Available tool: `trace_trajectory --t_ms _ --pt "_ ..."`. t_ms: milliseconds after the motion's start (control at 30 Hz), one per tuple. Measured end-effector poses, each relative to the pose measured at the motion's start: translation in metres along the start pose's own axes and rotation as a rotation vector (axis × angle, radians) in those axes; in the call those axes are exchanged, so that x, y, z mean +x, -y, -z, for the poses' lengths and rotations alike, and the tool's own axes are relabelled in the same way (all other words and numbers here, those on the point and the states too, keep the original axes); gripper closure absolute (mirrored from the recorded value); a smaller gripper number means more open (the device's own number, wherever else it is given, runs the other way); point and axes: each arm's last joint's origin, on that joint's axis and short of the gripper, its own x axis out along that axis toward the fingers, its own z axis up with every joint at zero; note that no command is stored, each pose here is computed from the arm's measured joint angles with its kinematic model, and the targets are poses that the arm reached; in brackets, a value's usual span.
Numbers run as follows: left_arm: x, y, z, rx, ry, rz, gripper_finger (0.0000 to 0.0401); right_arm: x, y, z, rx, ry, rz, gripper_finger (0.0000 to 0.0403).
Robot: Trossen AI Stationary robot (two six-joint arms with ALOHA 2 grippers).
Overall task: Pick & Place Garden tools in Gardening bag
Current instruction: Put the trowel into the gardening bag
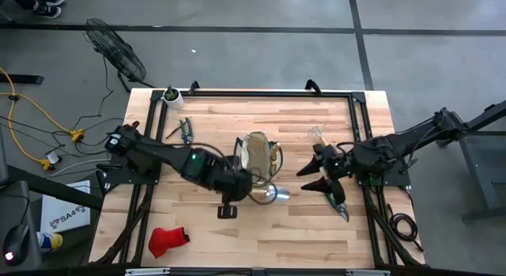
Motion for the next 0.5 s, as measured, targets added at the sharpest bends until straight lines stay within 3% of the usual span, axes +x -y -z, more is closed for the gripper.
trace_trajectory --t_ms 167,367,500 --pt "-0.005 -0.019 -0.009 -0.049 -0.025 -0.003 0.0341 -0.009 -0.015 -0.032 -0.104 0.061 0.046 0.0176" --pt "-0.001 -0.037 -0.028 -0.048 -0.087 -0.009 0.0341 -0.003 -0.023 -0.052 -0.229 -0.042 0.167 0.0176" --pt "0.001 -0.044 -0.042 -0.024 -0.097 -0.020 0.0341 0.012 -0.020 -0.055 -0.245 -0.126 0.223 0.0176"
